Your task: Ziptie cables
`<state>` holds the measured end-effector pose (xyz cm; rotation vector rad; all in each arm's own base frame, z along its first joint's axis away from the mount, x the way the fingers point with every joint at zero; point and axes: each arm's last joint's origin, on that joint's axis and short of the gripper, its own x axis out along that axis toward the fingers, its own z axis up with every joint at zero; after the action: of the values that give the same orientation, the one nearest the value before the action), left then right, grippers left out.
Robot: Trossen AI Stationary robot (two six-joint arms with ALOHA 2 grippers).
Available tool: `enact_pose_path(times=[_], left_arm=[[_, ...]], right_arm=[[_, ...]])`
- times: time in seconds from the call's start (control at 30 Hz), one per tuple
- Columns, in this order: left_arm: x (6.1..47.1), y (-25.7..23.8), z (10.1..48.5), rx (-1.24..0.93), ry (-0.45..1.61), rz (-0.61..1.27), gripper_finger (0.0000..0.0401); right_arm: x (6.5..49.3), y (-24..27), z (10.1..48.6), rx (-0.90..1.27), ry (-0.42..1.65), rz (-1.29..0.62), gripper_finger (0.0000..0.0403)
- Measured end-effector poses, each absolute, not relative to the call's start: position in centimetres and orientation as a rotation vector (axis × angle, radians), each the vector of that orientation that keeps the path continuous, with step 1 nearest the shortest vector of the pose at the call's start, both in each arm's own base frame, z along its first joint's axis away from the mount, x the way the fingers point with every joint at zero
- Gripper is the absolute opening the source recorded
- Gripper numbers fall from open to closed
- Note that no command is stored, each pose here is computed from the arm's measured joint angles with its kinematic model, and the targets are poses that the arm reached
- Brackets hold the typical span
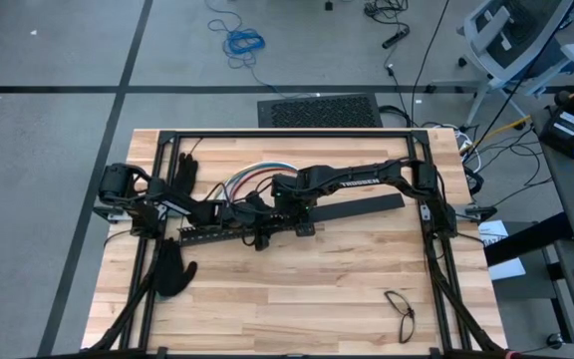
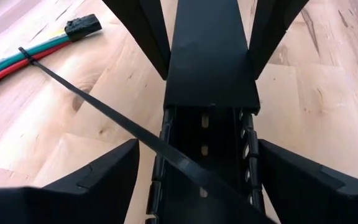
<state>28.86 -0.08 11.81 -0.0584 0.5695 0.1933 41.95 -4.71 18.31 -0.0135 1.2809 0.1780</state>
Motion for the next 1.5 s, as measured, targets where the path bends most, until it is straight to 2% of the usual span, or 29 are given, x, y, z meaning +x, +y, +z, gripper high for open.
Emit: enact_pose_path(times=[0.27,1.0,1.33,1.5], left_arm=[[29.3,-0.1,11.5,-0.066,0.530,0.173,0.0295],[29.4,-0.1,11.0,-0.057,0.534,0.191,0.0292],[29.4,-0.1,11.0,-0.062,0.533,0.194,0.0223],[29.4,0.0,11.1,-0.062,0.529,0.199,0.0211]], right_arm=[[41.9,-4.7,18.3,-0.030,1.279,0.191,0.0244],[41.9,-4.7,18.3,-0.033,1.280,0.189,0.0244],[41.9,-4.7,18.3,-0.033,1.280,0.186,0.0244],[42.1,-4.8,18.3,-0.041,1.261,0.191,0.0244]])
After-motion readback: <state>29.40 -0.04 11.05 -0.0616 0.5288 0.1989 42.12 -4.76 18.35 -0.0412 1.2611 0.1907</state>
